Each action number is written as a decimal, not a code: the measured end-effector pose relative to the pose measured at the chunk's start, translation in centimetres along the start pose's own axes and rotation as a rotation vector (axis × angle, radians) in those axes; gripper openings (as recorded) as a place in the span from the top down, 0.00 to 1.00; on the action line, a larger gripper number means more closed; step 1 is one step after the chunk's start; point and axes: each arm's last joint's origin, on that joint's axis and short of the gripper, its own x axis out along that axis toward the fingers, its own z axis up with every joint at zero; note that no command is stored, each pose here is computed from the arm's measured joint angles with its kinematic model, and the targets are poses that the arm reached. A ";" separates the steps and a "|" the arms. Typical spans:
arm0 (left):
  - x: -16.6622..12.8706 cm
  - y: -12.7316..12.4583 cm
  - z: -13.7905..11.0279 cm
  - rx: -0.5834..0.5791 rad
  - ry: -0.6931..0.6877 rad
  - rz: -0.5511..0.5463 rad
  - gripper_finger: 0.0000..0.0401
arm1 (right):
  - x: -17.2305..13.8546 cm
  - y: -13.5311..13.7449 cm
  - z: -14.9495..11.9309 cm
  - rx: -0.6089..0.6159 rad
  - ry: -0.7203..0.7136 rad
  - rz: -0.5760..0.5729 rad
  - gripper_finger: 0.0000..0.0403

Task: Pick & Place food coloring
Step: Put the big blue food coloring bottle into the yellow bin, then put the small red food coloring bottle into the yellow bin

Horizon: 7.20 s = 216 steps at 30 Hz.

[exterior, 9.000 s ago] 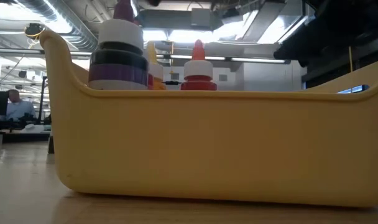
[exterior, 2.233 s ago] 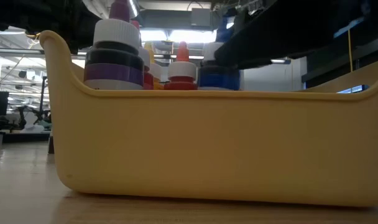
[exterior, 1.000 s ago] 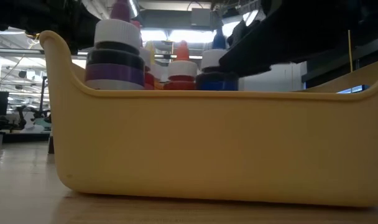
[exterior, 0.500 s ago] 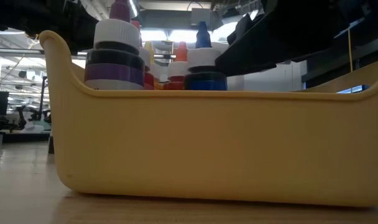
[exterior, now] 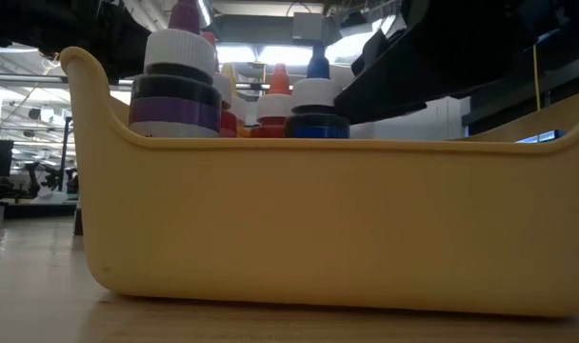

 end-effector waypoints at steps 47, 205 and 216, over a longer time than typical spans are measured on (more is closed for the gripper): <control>0.0 0.0 0.0 0.000 0.000 0.001 0.68 | 0.2 0.0 0.6 0.017 -0.062 0.038 0.43; 5.0 -7.0 -5.1 0.125 1.282 -0.113 0.69 | -14.9 -3.4 -2.8 0.091 -0.100 -0.250 0.40; 5.0 -7.0 -5.0 0.107 1.281 -0.103 0.85 | -14.9 -3.4 -2.8 0.086 -0.097 -0.251 0.40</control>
